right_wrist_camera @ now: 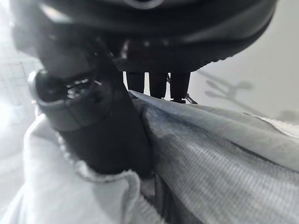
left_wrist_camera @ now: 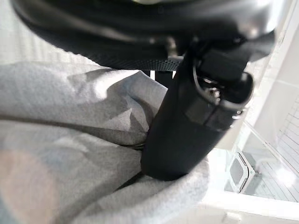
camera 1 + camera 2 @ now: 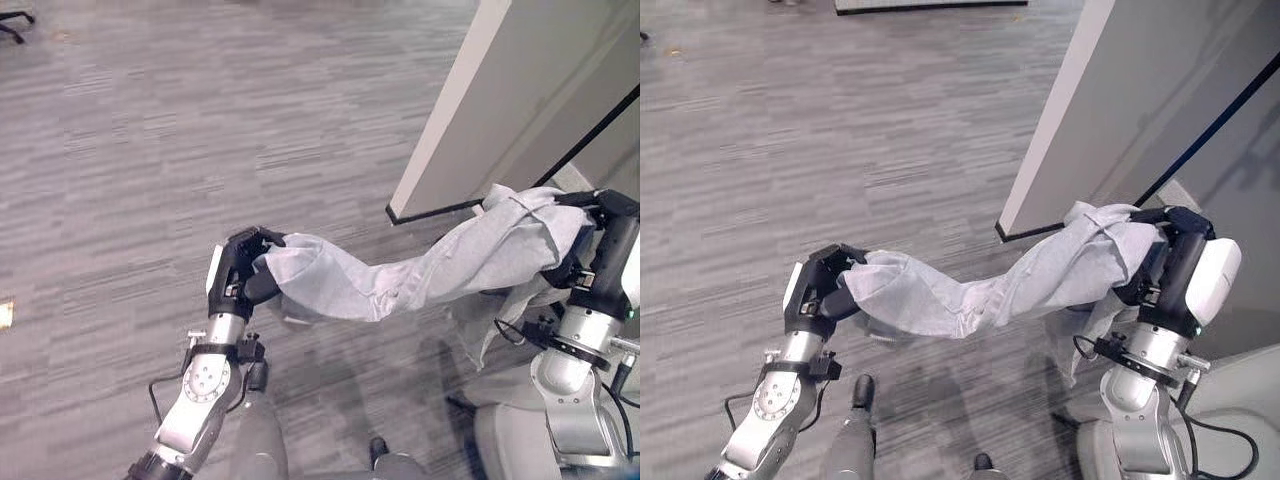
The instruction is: Hang the clothes on the sofa on the clothes rack.
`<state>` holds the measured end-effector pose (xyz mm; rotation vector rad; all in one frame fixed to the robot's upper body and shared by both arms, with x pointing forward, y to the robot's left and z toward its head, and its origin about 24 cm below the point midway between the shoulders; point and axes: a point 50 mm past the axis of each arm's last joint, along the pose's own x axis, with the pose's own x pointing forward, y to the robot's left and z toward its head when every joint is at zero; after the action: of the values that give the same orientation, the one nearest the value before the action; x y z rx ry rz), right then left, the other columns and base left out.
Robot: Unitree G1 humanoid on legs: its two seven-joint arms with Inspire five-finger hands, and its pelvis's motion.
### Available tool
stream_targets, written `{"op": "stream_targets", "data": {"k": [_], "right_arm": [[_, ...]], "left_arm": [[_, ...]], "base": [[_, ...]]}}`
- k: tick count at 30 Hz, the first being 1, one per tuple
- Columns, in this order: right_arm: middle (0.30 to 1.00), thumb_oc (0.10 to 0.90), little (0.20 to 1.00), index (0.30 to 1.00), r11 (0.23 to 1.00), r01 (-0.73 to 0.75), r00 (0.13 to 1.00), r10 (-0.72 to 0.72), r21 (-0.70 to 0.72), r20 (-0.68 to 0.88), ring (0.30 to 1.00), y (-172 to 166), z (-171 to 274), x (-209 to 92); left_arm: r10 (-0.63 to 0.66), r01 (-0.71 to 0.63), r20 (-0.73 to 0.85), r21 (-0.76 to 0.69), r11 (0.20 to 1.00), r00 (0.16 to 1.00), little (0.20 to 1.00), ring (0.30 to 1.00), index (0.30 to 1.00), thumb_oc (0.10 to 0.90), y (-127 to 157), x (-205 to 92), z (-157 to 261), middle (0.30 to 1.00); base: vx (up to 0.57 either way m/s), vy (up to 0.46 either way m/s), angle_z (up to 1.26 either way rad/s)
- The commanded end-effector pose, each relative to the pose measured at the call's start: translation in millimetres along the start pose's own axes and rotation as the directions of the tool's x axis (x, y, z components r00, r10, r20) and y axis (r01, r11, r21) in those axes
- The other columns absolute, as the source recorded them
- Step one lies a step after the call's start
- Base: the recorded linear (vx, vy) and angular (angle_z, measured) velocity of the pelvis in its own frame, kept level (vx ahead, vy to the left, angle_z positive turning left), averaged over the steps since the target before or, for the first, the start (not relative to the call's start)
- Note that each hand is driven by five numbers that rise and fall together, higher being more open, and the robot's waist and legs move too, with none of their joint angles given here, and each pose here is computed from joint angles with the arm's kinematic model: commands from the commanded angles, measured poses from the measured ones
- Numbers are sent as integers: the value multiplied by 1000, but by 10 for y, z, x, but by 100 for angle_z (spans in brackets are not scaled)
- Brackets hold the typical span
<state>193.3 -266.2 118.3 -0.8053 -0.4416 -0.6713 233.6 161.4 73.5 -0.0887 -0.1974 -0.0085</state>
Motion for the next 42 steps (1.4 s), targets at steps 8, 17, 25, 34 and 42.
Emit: {"op": "stream_targets", "data": {"k": [8, 17, 25, 34, 42], "right_arm": [[300, 400, 300, 300, 991, 68, 977, -89, 113, 196, 300, -48, 375, 291], [300, 400, 300, 300, 994, 102, 946, -109, 37, 305, 300, -105, 528, 269], [300, 400, 300, 300, 988, 156, 889, -146, 11, 433, 300, -194, 759, 334], [300, 400, 300, 300, 998, 58, 945, -44, -32, 324, 300, -24, 501, 358], [300, 400, 300, 300, 1000, -13, 973, 16, -11, 231, 300, 136, 343, 375]], "left_arm": [[54, -75, 291, 60, 995, 955, 300, 300, 300, 400, 163, 39, 539, 300], [78, -102, 199, 111, 989, 977, 300, 300, 300, 400, 321, -63, 379, 300], [117, -130, 235, 43, 991, 965, 300, 300, 300, 400, 313, -27, 408, 300], [87, -118, 287, 90, 989, 954, 300, 300, 300, 400, 226, 65, 464, 300], [100, -179, 353, 197, 964, 930, 300, 300, 300, 400, 385, 88, 624, 300]], "base": [[238, 363, -44], [259, -8, -99], [212, 60, -168], [304, 257, -111], [238, 215, 5]]}}
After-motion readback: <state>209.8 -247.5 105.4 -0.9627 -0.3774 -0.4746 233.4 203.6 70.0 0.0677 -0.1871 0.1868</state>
